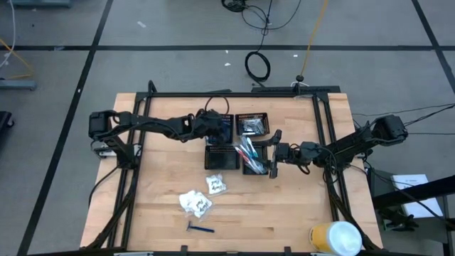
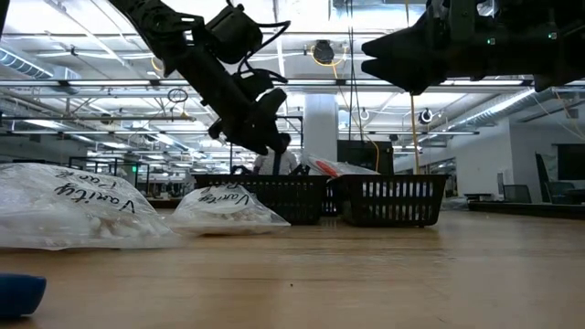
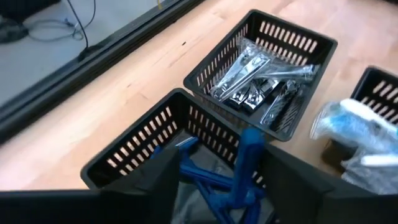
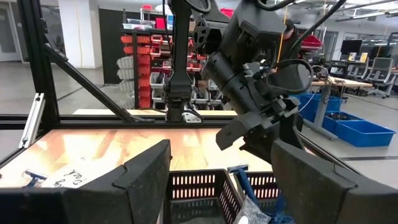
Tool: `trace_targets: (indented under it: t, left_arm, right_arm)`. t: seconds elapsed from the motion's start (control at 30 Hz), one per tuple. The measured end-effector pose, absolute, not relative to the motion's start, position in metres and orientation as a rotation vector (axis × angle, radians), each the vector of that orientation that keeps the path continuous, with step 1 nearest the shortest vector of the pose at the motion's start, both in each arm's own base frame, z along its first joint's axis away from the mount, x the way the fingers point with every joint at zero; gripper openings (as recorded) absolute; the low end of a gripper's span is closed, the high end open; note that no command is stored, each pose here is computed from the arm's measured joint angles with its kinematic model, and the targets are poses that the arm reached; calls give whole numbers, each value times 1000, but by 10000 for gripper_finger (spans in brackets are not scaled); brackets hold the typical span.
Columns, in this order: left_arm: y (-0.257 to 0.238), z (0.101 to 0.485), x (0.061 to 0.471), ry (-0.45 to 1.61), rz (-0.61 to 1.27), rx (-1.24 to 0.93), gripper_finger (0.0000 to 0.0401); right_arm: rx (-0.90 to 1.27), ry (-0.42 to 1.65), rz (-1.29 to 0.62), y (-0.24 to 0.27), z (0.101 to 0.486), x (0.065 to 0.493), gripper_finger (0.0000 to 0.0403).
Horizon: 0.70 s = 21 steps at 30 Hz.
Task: Pick & Place Travel size toiletries
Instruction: Put the blue razor into the top left black bin
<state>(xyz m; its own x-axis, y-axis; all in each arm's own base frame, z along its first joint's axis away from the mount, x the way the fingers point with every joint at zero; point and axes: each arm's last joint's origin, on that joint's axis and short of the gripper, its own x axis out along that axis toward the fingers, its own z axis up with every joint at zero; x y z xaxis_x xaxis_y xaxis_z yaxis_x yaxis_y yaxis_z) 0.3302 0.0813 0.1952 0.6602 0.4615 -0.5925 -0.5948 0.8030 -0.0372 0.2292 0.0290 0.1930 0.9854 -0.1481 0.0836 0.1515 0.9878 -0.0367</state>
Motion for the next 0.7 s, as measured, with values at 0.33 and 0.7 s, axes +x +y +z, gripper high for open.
trace_targets:
  t: [0.33, 0.7]
  left_arm:
    - [80, 219, 320, 574, 607, -128, 299]
    - [48, 274, 286, 495, 500, -107, 300]
  right_arm:
    - [-46, -69, -150, 29, 192, 229, 263]
    - [-47, -63, -151, 29, 191, 229, 263]
